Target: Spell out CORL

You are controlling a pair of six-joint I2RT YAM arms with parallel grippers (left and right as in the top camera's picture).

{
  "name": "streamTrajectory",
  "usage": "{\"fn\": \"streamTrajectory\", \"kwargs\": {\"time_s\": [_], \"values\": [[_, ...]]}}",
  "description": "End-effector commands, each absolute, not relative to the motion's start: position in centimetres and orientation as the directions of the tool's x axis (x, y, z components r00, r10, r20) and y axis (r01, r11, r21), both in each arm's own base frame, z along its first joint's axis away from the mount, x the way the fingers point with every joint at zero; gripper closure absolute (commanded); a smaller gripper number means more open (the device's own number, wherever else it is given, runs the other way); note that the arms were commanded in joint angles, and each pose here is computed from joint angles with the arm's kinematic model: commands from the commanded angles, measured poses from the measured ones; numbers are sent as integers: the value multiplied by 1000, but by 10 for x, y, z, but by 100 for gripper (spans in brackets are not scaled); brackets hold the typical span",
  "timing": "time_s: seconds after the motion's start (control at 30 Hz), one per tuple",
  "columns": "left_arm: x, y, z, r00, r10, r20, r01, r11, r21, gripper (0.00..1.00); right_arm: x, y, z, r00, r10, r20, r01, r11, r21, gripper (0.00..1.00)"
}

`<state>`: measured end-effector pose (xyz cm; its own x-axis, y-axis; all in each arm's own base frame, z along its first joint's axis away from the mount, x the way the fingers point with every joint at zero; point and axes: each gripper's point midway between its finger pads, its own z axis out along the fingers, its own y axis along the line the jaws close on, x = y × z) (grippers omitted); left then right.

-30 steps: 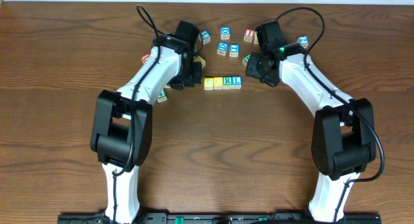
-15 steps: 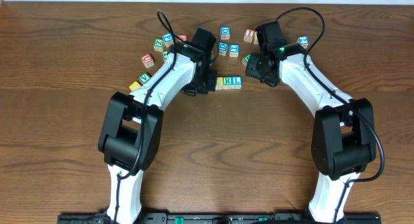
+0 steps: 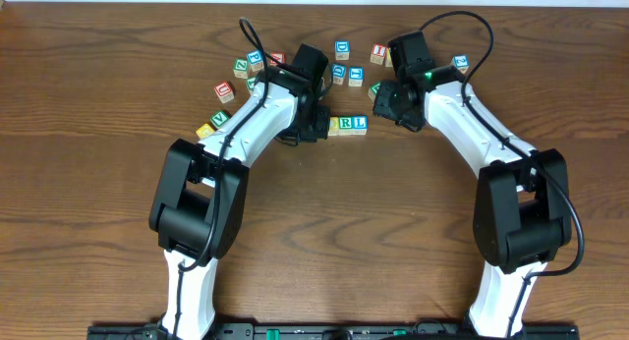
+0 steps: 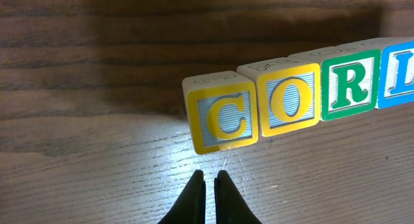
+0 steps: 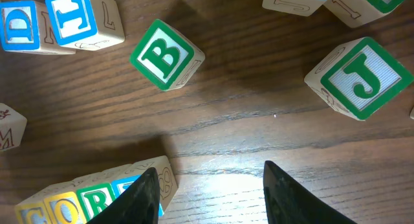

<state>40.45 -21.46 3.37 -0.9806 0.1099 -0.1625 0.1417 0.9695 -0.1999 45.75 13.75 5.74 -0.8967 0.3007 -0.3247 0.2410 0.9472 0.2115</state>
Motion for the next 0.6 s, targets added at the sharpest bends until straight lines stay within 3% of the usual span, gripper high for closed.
{"fn": "streamTrajectory", "kwargs": {"time_s": [0.0, 0.57], "values": [[400, -214, 24, -984, 119, -136, 144, 970, -196, 92, 457, 133, 63, -886, 316, -340, 258, 944, 206, 53], [400, -224, 16, -980, 138, -142, 165, 966, -197, 92, 457, 133, 63, -886, 316, -340, 258, 944, 206, 53]]}}
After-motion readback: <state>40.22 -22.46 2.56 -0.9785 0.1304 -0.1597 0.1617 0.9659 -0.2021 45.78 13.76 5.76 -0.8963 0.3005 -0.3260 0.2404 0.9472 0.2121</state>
